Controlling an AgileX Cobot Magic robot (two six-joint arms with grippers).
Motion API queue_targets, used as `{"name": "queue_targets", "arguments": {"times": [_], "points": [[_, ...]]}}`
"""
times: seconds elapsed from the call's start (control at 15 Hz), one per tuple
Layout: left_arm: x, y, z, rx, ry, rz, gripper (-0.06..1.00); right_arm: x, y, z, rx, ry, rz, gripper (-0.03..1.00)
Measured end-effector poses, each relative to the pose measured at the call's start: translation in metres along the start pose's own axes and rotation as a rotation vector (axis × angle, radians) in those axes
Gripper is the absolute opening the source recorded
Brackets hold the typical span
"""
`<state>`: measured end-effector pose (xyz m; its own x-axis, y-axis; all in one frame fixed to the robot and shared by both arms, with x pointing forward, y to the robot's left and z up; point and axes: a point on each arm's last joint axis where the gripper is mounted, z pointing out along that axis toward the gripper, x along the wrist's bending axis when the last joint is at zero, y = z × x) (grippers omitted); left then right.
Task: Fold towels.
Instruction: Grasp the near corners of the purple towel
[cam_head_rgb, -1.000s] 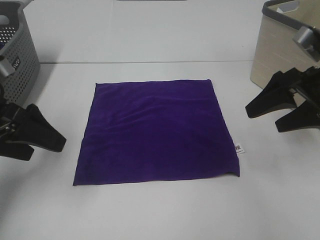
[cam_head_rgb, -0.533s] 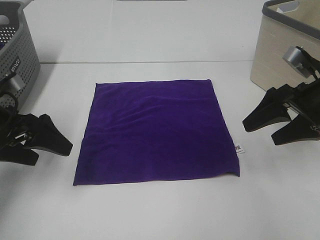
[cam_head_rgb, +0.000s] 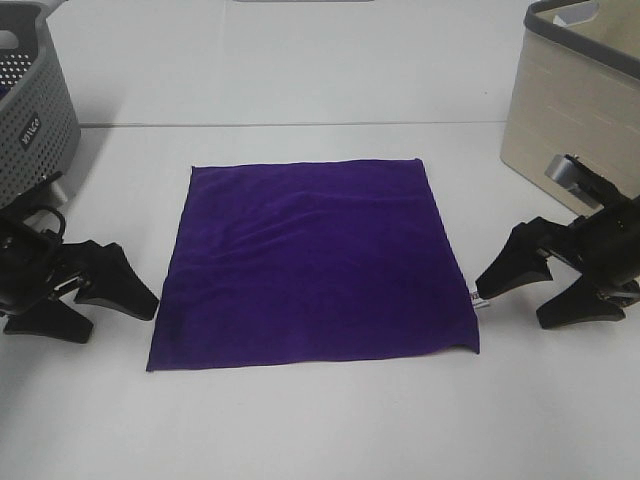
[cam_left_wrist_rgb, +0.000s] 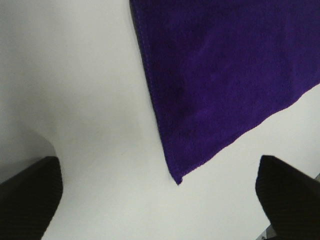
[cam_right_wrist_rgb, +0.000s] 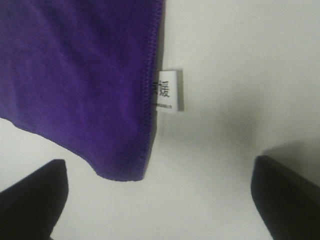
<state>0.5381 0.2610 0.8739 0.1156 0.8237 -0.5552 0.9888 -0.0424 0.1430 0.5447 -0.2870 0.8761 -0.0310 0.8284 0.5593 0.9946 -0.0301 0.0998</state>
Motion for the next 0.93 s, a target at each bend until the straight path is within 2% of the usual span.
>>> {"name": "queue_targets", "arguments": {"times": [0.27, 0.67, 0.8, 0.93], "points": [[0.001, 0.001, 0.007, 0.017, -0.042, -0.029, 0.97, -0.002, 0.003, 0.01, 0.021, 0.058, 0.037, 0.95], [-0.004, 0.0, 0.011, 0.033, -0.041, -0.046, 0.97, 0.0, 0.003, 0.015, 0.029, 0.059, 0.059, 0.92], [-0.034, 0.006, 0.033, 0.093, 0.008, -0.021, 0.92, 0.018, 0.001, 0.037, 0.076, 0.058, 0.035, 0.81], [-0.059, 0.02, 0.054, 0.155, 0.019, -0.003, 0.86, 0.04, 0.002, 0.06, 0.123, 0.063, 0.001, 0.72]]}}
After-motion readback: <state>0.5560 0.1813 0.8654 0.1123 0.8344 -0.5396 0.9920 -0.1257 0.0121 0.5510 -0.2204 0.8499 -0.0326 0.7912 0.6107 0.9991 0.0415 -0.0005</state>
